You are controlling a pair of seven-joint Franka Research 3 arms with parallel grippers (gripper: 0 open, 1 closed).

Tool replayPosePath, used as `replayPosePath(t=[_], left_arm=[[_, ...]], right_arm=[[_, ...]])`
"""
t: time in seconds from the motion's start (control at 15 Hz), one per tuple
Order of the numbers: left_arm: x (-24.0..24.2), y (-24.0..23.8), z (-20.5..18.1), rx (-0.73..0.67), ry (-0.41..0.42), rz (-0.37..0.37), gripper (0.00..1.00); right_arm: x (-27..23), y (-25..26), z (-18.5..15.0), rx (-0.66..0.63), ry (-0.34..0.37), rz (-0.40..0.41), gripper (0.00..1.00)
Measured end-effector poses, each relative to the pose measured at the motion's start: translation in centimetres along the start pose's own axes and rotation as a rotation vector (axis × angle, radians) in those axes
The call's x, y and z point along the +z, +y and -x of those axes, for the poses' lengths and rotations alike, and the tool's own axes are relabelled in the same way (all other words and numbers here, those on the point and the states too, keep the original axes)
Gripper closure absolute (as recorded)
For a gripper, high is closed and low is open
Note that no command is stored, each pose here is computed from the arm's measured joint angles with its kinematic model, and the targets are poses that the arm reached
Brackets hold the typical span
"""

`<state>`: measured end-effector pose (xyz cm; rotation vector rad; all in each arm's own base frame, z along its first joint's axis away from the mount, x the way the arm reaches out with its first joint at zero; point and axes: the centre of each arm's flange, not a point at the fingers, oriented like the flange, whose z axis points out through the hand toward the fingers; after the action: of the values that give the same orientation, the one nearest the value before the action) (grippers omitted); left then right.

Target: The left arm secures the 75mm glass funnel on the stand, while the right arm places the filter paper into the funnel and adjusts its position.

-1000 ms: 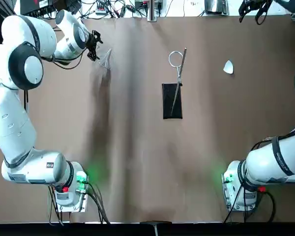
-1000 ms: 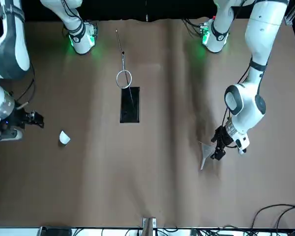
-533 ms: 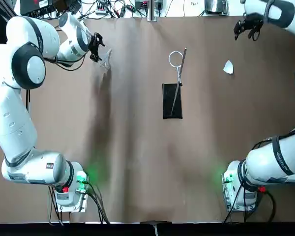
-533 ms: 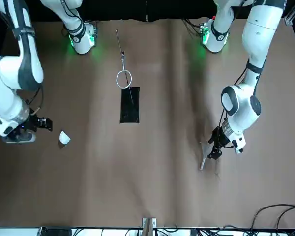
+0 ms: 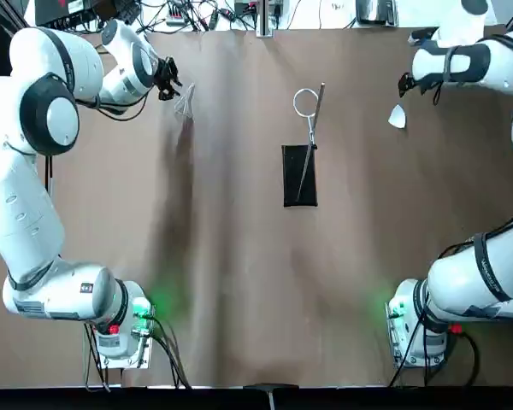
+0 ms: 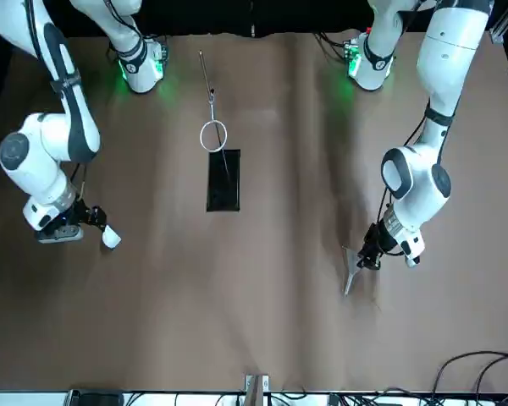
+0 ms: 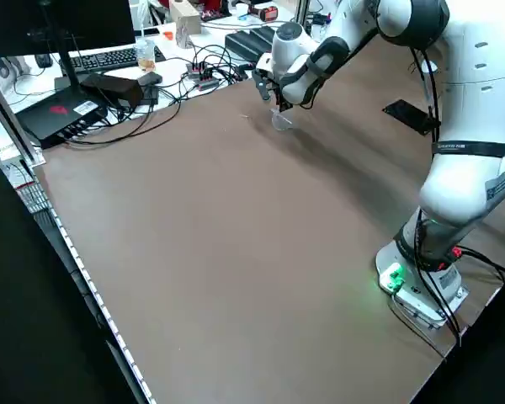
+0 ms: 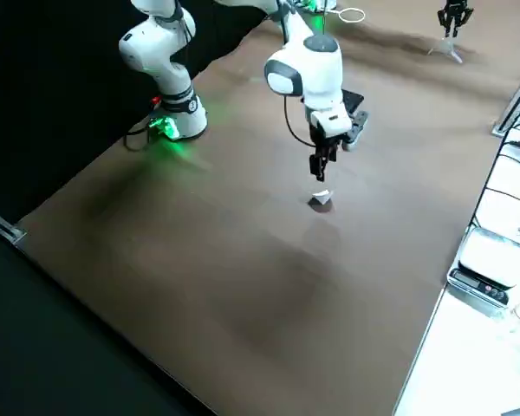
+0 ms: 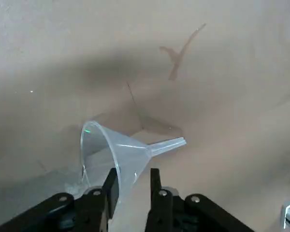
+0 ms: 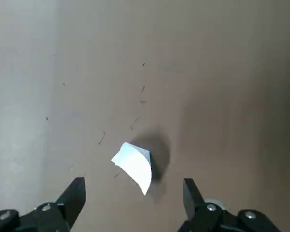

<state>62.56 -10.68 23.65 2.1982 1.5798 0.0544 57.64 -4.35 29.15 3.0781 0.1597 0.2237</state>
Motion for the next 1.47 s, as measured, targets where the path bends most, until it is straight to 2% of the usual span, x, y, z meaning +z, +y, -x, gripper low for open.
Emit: replayPosePath(t=[0.07,0.13,0.27,0.33,0.4,0.47,0.73,0.93,1.2,1.47], left_arm=[[0.0,0.0,0.0,0.000,0.000,0.001,0.68],[0.0,0.1,0.0,0.000,0.000,0.001,0.77],[-0.1,0.1,0.0,0.000,0.000,0.002,0.80],[-0.1,0.1,0.0,0.000,0.000,0.002,0.85],[-0.1,0.2,0.0,0.000,0.003,0.007,0.95],[-0.5,0.5,0.0,0.000,0.008,0.019,0.96],[-0.9,1.0,0.0,-0.004,0.009,0.032,0.96],[-2.0,1.9,0.0,-0.001,0.012,0.054,0.96],[-7.2,4.2,1.2,0.011,-0.055,0.038,0.96],[-11.8,6.2,3.1,0.002,-0.149,-0.024,0.96]], right_arm=[[1.0,0.0,0.1,-0.012,0.000,0.002,0.11],[2.0,0.0,0.2,-0.017,-0.003,0.003,0.11],[3.4,-0.1,0.5,-0.026,-0.015,0.004,0.14],[4.0,-0.1,0.5,-0.032,-0.016,0.007,0.15],[4.4,-0.1,0.5,-0.036,-0.008,0.010,0.17],[4.8,-0.1,0.5,-0.040,0.001,0.012,0.18],[6.4,0.0,0.4,-0.058,0.033,0.023,0.20],[7.2,0.2,0.5,-0.079,0.047,0.034,0.27],[8.5,0.5,0.8,-0.100,0.053,0.042,0.32],[9.1,0.5,0.9,-0.107,0.047,0.042,0.38]])
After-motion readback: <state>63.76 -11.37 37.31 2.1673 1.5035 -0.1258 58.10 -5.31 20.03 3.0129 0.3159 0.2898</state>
